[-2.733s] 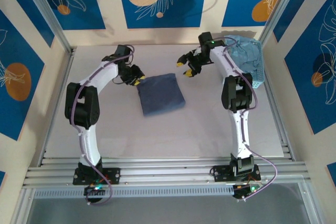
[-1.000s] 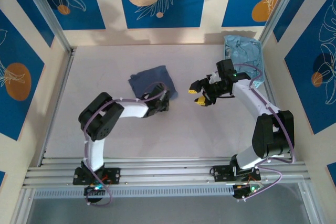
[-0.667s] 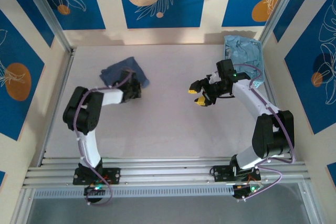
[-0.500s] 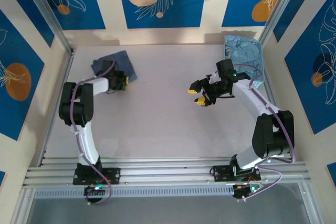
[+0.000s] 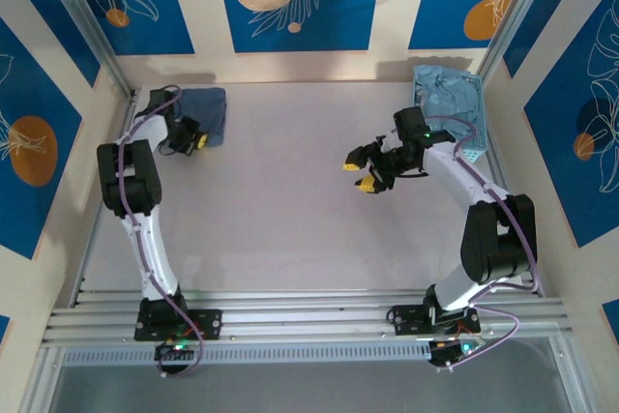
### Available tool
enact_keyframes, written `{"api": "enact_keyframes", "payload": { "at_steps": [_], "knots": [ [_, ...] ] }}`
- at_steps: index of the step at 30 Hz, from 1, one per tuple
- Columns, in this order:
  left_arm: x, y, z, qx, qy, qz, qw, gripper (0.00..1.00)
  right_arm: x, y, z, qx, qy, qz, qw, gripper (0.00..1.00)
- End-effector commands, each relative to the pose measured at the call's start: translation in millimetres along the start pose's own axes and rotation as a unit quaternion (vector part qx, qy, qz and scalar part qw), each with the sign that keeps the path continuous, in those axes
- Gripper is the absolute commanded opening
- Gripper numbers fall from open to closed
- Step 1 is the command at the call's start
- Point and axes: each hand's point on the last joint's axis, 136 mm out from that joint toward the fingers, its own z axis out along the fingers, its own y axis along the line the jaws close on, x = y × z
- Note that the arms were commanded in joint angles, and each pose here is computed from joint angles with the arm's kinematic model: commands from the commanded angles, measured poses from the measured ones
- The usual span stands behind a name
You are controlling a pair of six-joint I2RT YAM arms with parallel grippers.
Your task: Fold and stack the t-shirts
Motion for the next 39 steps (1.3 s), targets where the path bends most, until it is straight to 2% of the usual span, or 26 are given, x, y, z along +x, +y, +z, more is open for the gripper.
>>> {"api": "enact_keyframes", "payload": {
  "at_steps": [1,3,9,12,13,17,18,19,22,27,30,32,33,35,37,39],
  "knots": [
    [-9,11,-6,-0.029,0.000,0.016,0.999,0.05,3,27,-7,-0.036,-0.002,-0.034,0.999,0.60],
    [-12,2,-16,-0.020,-0.011,0.028,0.999,0.12,2,36,-13,-0.048,-0.020,-0.051,0.997,0.61],
    [2,-29,-71,0.022,-0.049,0.069,0.996,0.55,-4,66,-48,-0.091,-0.127,-0.120,0.980,0.61],
    [17,-35,-116,0.010,-0.097,0.114,0.989,0.95,-8,80,-66,-0.108,-0.177,-0.152,0.966,0.63],
    [25,-37,-132,0.003,-0.117,0.136,0.984,1.00,-10,83,-71,-0.113,-0.182,-0.156,0.964,0.63],
    [51,-27,-183,0.006,-0.188,0.173,0.967,1.00,-15,88,-89,-0.112,-0.211,-0.154,0.959,0.70],
    [56,-25,-192,0.014,-0.201,0.177,0.963,1.00,-16,87,-93,-0.107,-0.220,-0.151,0.958,0.93],
    [61,-21,-202,0.019,-0.216,0.180,0.959,1.00,-17,85,-98,-0.100,-0.230,-0.147,0.957,1.00],
    [76,-8,-220,0.014,-0.245,0.188,0.951,1.00,-19,70,-110,-0.054,-0.264,-0.139,0.953,0.99],
    [92,37,-243,-0.081,-0.289,0.201,0.933,1.00,-18,26,-137,0.059,-0.341,-0.133,0.929,0.99],
    [91,77,-268,-0.166,-0.375,0.204,0.889,1.00,-24,-25,-146,0.152,-0.368,-0.069,0.915,0.99],
    [95,79,-261,-0.144,-0.393,0.273,0.866,1.00,-30,-43,-144,0.169,-0.381,-0.086,0.905,0.99],
    [98,78,-254,-0.127,-0.397,0.324,0.849,1.00,-35,-49,-143,0.169,-0.396,-0.103,0.897,0.99],
    [104,86,-243,-0.122,-0.401,0.387,0.821,1.00,-42,-71,-144,0.189,-0.435,-0.113,0.873,0.99],
    [115,99,-220,-0.115,-0.379,0.445,0.803,1.00,-53,-87,-138,0.200,-0.473,-0.165,0.842,0.99],
    [127,101,-203,-0.071,-0.374,0.475,0.793,1.00,-60,-101,-133,0.223,-0.496,-0.209,0.813,0.99]
  ]
}}
